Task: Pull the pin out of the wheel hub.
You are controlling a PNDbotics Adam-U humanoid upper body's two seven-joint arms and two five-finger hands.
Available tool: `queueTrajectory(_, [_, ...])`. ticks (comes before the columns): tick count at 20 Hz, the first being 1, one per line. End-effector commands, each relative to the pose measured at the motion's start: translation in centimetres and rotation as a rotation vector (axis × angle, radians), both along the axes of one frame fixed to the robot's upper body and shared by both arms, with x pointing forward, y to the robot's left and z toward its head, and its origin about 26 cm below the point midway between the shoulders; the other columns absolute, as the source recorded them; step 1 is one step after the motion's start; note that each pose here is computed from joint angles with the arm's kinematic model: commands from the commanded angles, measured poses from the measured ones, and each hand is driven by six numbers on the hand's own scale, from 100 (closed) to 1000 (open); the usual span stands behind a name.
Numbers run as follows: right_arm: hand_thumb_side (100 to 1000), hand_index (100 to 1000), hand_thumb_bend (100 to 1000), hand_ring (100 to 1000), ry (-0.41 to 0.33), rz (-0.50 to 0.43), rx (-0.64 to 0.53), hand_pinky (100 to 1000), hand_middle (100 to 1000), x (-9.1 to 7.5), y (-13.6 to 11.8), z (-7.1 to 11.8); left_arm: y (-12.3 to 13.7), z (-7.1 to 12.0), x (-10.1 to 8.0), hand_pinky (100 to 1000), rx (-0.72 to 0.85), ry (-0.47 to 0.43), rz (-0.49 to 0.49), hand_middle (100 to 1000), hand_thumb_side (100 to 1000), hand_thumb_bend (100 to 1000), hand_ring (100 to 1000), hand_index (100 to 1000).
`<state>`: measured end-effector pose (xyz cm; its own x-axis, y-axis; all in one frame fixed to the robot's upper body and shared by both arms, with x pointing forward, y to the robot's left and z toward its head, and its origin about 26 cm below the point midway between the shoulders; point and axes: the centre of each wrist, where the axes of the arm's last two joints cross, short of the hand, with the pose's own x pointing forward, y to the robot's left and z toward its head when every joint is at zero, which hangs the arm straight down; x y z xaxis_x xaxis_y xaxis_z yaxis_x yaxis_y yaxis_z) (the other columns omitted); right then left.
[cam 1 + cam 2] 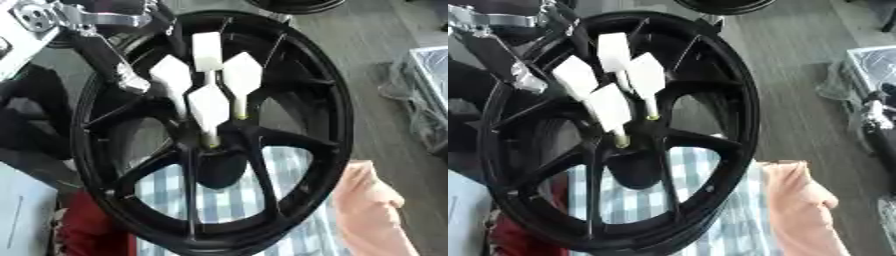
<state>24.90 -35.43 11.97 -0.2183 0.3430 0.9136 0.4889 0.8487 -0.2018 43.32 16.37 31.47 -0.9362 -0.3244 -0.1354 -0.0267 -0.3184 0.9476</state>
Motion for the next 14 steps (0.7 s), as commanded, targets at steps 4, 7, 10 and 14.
queueTrajectory(4, [544,838,100,731,-0.023,0.008,-0.029,726,712,0.00,-0.05,0.97,0.09,0.94,0.11,801,0.358,-0.052,-0.209,657,616,435,742,750])
queueTrajectory(7, [543,839,100,731,-0.023,0.008,-0.028,727,713,0.03,-0.04,0.99,0.06,0.78,0.22,787,0.360,-0.049,-0.213,635,566,390,730,740])
queueTrajectory(10, [543,839,100,731,-0.022,0.009,-0.029,726,712,0.04,-0.03,0.98,-0.03,0.77,0.21,779,0.349,-0.043,-0.219,621,542,353,720,721])
queueTrajectory(14, [543,839,100,731,-0.020,0.010,-0.030,727,712,0.05,-0.02,0.97,-0.33,0.77,-0.01,765,0.316,-0.018,-0.230,593,524,308,690,677])
